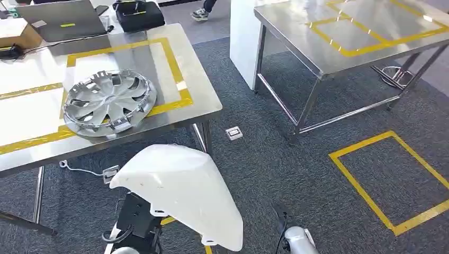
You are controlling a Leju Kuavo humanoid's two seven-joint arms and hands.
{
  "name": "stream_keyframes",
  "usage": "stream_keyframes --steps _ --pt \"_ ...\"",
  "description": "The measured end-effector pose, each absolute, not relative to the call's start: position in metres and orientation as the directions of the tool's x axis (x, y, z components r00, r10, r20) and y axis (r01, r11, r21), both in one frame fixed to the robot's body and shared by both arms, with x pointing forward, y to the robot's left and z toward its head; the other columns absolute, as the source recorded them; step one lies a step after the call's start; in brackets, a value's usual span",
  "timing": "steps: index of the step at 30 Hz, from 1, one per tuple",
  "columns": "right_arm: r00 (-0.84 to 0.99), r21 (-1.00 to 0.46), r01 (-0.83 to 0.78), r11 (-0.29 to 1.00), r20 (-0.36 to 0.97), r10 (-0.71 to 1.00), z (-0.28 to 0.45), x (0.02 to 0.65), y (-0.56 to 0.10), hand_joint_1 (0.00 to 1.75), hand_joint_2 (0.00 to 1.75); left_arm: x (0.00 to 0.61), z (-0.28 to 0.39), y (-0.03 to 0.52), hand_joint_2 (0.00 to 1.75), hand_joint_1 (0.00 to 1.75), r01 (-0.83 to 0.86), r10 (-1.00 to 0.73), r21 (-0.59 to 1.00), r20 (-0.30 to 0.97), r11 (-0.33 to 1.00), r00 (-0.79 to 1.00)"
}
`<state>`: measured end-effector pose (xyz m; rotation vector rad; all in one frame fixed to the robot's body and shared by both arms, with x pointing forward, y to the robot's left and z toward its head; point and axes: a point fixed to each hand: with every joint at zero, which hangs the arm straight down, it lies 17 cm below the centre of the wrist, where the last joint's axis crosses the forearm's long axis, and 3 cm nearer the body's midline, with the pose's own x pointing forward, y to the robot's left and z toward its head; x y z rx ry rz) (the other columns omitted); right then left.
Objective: Take the parts from the cabinet and place them on the table.
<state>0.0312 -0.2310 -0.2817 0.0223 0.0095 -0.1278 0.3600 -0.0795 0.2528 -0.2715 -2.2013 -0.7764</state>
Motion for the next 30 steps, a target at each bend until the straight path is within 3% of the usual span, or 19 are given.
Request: stream_keyframes --steps 30 --pt "0.99 0.025 0.14 0.99 -0.01 -0.14 -0.2815 0.0333 -0.2298 0.0 0.0 0.3604 0.2598 -0.0871 1.75 1.75 0.44 -0.032 0.432 0.742 0.787 -0.67"
